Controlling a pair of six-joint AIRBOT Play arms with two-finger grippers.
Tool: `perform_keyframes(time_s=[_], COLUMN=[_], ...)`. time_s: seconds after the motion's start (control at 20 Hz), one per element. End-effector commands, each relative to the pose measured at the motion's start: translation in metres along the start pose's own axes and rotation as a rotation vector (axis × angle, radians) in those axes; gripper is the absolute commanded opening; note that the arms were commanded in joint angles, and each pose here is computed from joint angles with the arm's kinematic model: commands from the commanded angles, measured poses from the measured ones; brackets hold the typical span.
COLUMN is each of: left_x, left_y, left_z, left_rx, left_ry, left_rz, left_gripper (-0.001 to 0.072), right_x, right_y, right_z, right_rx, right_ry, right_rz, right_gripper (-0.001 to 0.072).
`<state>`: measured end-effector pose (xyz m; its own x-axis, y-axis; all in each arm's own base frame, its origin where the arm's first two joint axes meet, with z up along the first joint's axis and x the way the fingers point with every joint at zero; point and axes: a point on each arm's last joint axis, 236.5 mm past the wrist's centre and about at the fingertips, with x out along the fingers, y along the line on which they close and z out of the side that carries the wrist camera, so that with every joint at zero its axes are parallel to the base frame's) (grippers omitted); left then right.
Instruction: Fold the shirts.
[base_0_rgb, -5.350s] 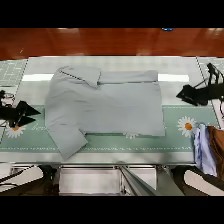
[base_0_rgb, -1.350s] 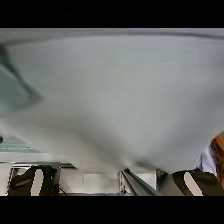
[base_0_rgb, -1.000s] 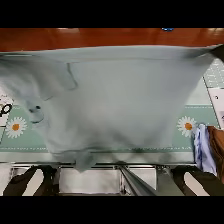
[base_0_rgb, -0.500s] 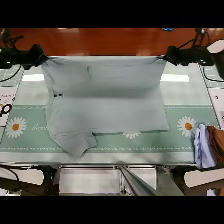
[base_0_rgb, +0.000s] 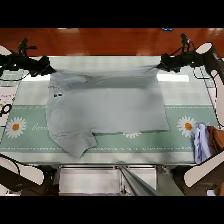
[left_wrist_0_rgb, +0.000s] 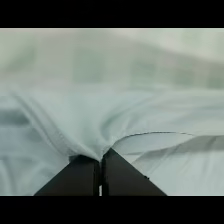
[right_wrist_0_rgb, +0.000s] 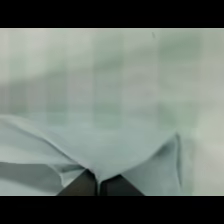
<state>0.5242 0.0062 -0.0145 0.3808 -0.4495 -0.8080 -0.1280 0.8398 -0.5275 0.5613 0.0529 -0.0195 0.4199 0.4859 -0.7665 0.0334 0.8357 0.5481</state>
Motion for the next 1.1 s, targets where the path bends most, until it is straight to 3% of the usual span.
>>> perform_keyframes(time_s=[0.0, 0.25, 0.7, 0.75, 0.8, 0.85, 1.05], left_x=[-0.006, 0.008, 0.002, 0.000, -0.003, -0.009, -0.045], left_y=[0.023, 0.037, 0.039, 0.038, 0.037, 0.036, 0.033], left_z=[-0.064, -0.114, -0.126, -0.130, -0.135, -0.141, -0.132], left_rx=[0.052, 0.003, -0.013, -0.020, -0.026, -0.029, -0.037], left_ry=[0.240, 0.366, 0.416, 0.434, 0.458, 0.487, 0.390], left_rz=[0.055, 0.043, 0.031, 0.027, 0.025, 0.021, 0.050], left_gripper=[0.0017, 0.0017, 0.0018, 0.0021, 0.0160, 0.0510, 0.0506], right_x=[-0.006, -0.007, 0.015, 0.015, 0.013, 0.006, -0.061], right_y=[-0.030, -0.034, -0.053, -0.055, -0.054, -0.055, -0.088], right_z=[-0.047, -0.059, -0.105, -0.106, -0.108, -0.110, -0.092], right_rx=[-0.014, -0.018, 0.074, 0.103, 0.114, 0.107, 0.129], right_ry=[0.206, 0.259, 0.450, 0.452, 0.460, 0.474, 0.390], right_rz=[-0.107, -0.123, -0.121, -0.131, -0.136, -0.139, -0.327], right_gripper=[0.0022, 0.0022, 0.0025, 0.0105, 0.0362, 0.0415, 0.0417])
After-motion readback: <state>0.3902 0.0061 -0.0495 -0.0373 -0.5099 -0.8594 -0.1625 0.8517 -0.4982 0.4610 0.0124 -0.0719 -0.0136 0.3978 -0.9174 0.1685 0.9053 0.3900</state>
